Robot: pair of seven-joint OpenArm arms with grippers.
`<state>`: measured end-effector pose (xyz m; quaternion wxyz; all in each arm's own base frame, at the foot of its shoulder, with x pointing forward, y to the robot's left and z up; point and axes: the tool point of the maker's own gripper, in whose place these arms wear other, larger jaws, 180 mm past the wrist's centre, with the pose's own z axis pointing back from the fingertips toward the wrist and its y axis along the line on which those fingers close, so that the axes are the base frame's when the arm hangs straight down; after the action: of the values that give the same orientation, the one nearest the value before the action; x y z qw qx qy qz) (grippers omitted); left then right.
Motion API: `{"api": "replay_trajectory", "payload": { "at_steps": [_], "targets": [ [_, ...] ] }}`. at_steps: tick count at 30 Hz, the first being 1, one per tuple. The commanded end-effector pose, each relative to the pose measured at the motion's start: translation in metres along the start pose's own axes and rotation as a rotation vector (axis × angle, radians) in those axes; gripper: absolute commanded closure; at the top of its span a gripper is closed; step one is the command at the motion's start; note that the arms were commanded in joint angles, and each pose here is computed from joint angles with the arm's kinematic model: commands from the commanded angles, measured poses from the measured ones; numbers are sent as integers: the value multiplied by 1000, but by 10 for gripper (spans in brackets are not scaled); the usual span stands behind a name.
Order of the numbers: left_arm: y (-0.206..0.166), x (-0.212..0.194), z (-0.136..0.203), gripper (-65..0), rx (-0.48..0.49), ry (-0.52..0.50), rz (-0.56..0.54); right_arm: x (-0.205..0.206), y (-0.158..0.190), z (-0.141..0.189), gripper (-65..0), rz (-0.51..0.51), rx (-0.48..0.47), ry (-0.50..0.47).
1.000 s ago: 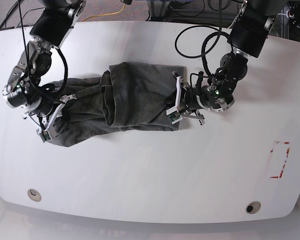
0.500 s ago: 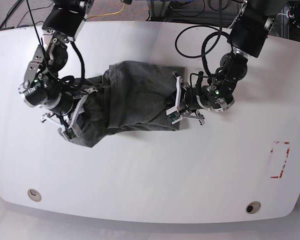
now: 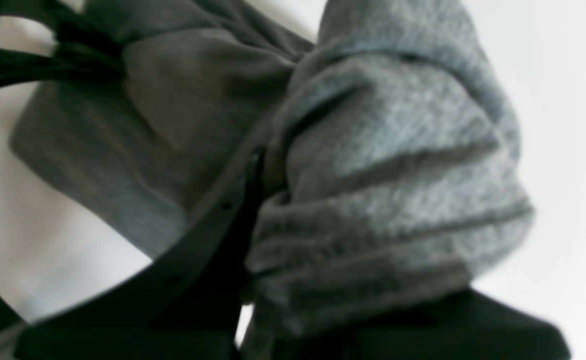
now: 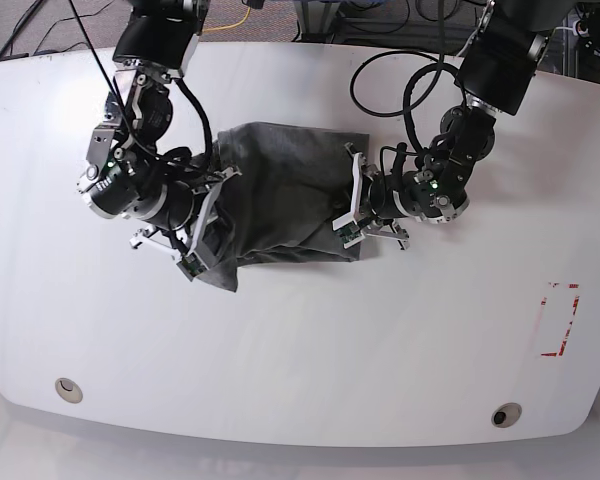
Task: Layout the t-shirt on the table in an organized manner, then fold the t-shirt properly
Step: 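Grasp the strip end with the right gripper and fold it onto the stack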
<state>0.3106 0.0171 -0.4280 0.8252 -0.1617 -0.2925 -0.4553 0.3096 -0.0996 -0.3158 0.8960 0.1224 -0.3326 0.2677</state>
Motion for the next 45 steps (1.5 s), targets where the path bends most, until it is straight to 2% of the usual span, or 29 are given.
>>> {"api": "replay_trajectory", "payload": {
  "at_steps": [1,9,14,20,25,32,36,41,44,45],
  "targets": [
    [8,-42,2,-44,46,190,-31,22,10,1,0,7,24,-77],
    [8,-42,2,-44,45,189,-31,35,34,-7,0,-29,81,-119],
    [8,-42,2,-44,44,187,-30,47,52,-13,0,-2,127,-151],
    [8,-42,2,-44,45,187,-29,40,66,-31,-2,-29,196,-128],
    [8,-41,2,-44,46,186,-30,40,69,-41,-2,-62,226,-152],
    [5,-37,0,-44,39,175,-28,31,72,-54,-10,-93,259,-119],
    [4,-35,-1,-44,38,171,-26,30,73,-56,-113,-98,266,-114],
    [3,-34,-1,-44,37,170,-26,37,79,-57,-328,-105,280,-130],
    [3,-34,-1,-44,36,169,-26,44,80,-56,-419,-101,281,-144],
    [3,-34,-1,-44,36,169,-26,47,80,-56,-430,-100,282,-150]
  ]
}}
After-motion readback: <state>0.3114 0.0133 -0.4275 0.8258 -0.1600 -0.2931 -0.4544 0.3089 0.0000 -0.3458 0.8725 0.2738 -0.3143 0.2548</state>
